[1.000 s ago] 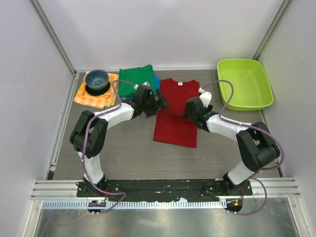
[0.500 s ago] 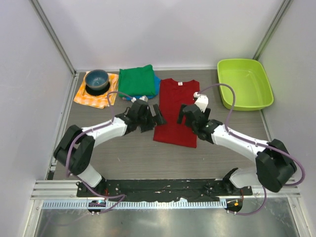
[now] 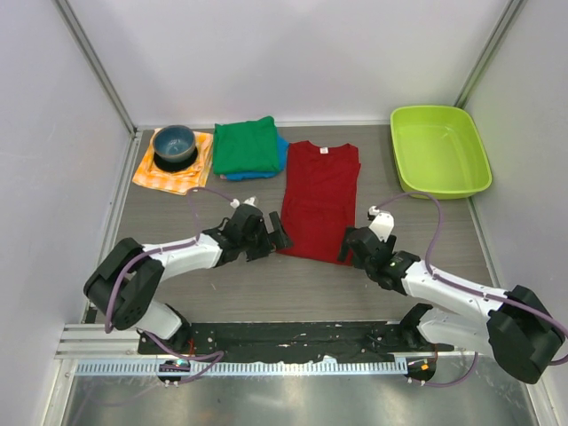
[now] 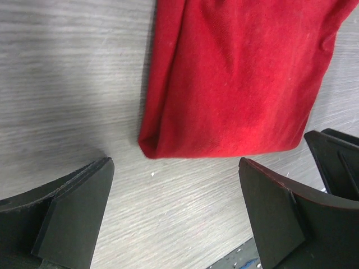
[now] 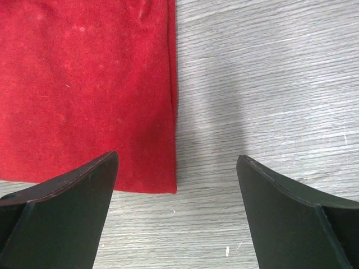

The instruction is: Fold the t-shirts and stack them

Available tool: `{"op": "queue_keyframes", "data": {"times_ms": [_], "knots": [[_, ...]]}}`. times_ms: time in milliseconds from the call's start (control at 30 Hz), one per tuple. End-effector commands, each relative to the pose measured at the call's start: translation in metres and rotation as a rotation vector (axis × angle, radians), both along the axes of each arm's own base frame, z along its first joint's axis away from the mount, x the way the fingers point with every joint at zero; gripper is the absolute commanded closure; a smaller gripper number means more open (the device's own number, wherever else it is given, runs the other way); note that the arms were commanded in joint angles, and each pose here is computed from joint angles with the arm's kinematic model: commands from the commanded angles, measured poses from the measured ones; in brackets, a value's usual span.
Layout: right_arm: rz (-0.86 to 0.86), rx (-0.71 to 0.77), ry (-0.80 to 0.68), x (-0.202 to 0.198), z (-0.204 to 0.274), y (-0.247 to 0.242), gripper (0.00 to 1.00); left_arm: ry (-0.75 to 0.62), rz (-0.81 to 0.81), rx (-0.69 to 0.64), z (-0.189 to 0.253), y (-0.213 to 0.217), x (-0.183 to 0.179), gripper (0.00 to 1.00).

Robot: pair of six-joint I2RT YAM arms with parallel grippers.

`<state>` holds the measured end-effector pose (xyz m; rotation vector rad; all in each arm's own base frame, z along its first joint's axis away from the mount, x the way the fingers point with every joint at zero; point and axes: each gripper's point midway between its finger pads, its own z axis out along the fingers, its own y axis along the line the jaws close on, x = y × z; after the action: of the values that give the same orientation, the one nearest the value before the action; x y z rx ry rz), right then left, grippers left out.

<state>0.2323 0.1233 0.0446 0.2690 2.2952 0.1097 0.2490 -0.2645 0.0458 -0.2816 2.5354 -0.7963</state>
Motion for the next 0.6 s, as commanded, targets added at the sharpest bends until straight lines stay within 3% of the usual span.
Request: {"op": "queue_keyframes", "data": {"times_ms": [0, 133, 433, 533, 567], "knots": [[-0.025, 0.096, -0.031, 0.002, 0.005, 0.01, 0.09, -0.018, 0.024, 0.014, -0.016, -0.002, 0.011, 0.0], [-0.019, 0.149, 0.003, -0.005, 0.002, 0.016, 0.16, 0.001, 0.014, 0.007, -0.025, -0.008, 0.012, 0.0], [-0.033, 0.258, 0.076, -0.024, -0.006, 0.024, 0.2, 0.021, 0.001, 0.013, -0.029, -0.007, 0.007, 0.0], [-0.037, 0.298, 0.1, -0.029, -0.011, 0.029, 0.23, 0.024, -0.007, 0.012, -0.028, -0.006, 0.005, 0.05], [-0.038, 0.299, 0.105, -0.031, -0.015, 0.028, 0.23, 0.024, -0.013, 0.011, -0.028, -0.006, 0.004, 0.12]]}}
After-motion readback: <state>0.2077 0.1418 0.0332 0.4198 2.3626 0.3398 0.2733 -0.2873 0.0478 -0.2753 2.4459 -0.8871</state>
